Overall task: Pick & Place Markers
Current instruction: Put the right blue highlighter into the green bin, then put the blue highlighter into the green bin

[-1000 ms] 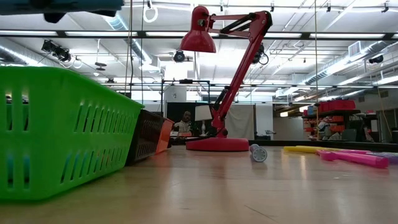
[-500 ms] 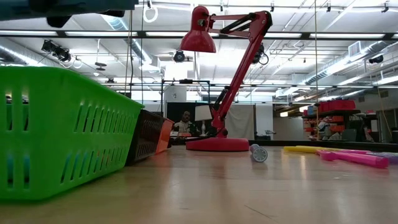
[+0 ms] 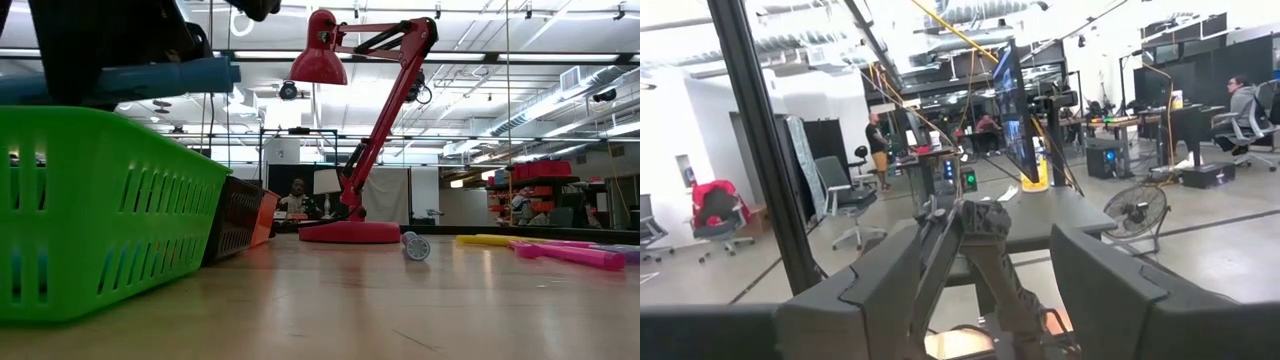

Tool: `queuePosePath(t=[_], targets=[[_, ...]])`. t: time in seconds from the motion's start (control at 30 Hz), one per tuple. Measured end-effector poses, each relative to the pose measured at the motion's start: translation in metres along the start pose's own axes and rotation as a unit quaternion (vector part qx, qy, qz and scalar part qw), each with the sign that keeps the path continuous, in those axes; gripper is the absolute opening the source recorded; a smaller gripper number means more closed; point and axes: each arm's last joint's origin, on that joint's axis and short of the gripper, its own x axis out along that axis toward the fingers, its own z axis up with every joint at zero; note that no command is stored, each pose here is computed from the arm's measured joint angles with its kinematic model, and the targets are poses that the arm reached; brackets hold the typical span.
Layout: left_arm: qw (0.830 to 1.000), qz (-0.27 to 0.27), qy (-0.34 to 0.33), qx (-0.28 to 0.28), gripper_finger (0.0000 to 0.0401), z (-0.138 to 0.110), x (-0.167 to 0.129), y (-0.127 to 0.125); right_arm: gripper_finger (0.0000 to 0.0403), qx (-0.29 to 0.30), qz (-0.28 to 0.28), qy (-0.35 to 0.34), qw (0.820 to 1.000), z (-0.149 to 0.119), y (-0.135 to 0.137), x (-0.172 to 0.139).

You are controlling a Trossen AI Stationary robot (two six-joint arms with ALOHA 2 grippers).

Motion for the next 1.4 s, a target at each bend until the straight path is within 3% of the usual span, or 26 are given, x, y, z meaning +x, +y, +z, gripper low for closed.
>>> queuePosePath(t=[0.27, 0.67, 0.93, 1.0, 1.23, 1.4], targets=[[1.0, 0.018, 0.017, 0.008, 0.0068, -0.004, 0.017, 0.004, 0.0229, -0.005, 0.0, 0.006, 1.0, -0.001, 0.0, 0.0], [1.0, 0.002, 0.017, 0.008, 0.0068, -0.006, 0.048, 0.009, 0.0229, -0.008, -0.001, 0.012, 1.0, -0.003, 0.0, 0.0], [1.0, -0.003, 0.02, -0.005, 0.0068, -0.007, 0.053, 0.01, 0.0229, -0.019, -0.001, 0.017, 1.0, -0.004, 0.0, 0.0], [1.0, -0.011, 0.028, -0.006, 0.0084, -0.007, 0.053, 0.01, 0.0229, -0.02, -0.001, 0.017, 1.0, -0.004, 0.0, 0.0], [0.999, -0.019, 0.035, -0.009, 0.02, -0.008, 0.053, 0.009, 0.0229, -0.022, -0.001, 0.018, 1.0, -0.004, 0.0, 0.0], [0.999, -0.022, 0.037, -0.006, 0.0244, -0.008, 0.053, 0.009, 0.0229, -0.023, -0.001, 0.019, 1.0, -0.004, 0.0, 0.0]])
